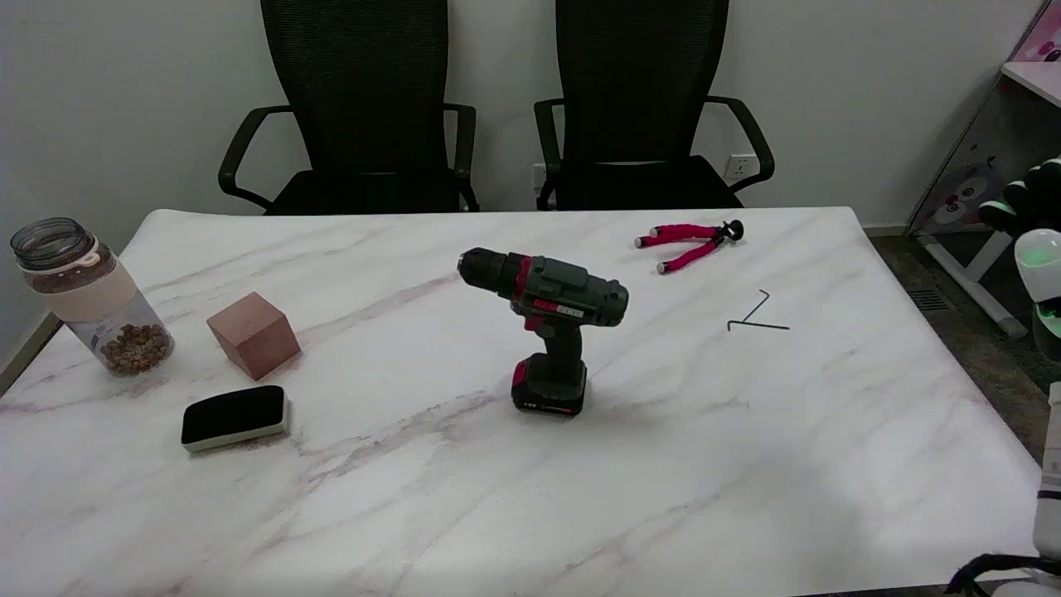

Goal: Pick up the power screwdriver.

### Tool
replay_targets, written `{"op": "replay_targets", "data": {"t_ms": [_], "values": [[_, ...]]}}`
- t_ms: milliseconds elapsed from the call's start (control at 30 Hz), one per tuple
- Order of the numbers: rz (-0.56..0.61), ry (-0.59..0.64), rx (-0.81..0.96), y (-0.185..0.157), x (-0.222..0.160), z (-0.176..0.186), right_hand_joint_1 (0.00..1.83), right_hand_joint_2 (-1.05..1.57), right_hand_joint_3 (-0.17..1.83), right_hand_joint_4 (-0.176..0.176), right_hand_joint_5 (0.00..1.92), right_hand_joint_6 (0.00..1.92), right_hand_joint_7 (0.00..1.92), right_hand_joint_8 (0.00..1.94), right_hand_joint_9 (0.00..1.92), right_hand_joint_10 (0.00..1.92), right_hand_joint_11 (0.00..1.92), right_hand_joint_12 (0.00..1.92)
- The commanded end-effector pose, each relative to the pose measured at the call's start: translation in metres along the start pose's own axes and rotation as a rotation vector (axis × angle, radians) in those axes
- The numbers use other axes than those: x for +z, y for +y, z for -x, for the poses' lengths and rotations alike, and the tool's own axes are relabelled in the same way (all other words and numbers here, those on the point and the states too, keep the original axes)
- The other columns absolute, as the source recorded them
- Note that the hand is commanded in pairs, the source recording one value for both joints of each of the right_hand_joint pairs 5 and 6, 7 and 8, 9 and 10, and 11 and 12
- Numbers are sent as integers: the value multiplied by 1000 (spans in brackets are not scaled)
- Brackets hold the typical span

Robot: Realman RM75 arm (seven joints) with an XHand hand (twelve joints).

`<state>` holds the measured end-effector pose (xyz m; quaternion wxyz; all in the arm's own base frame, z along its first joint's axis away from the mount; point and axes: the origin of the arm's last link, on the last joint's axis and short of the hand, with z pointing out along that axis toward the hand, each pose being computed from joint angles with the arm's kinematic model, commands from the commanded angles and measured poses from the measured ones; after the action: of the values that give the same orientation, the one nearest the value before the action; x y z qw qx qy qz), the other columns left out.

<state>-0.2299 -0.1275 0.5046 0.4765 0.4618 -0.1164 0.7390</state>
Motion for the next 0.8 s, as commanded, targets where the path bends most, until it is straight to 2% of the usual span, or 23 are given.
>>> {"op": "replay_targets", "data": {"t_ms": [33, 233, 333, 400, 467, 800], "values": [[53, -106, 17, -1, -24, -27, 914, 298, 571, -176, 549, 549, 549, 549, 554, 554, 690, 690], [136, -165, 14, 5, -39, -27, 915, 260, 602, -169, 541, 541, 541, 541, 554, 554, 698, 698], [199, -259, 30, 13, -46, -15, 914, 177, 649, -150, 488, 488, 488, 488, 547, 547, 692, 692], [243, -343, 71, 22, -51, 2, 911, 112, 645, -120, 417, 417, 417, 417, 535, 535, 679, 679], [277, -386, 94, 30, -54, 16, 907, 88, 615, -110, 406, 406, 406, 406, 526, 526, 671, 671], [311, -515, 226, 51, -57, 83, 869, 73, 547, -102, 339, 339, 339, 339, 491, 491, 631, 631]]}}
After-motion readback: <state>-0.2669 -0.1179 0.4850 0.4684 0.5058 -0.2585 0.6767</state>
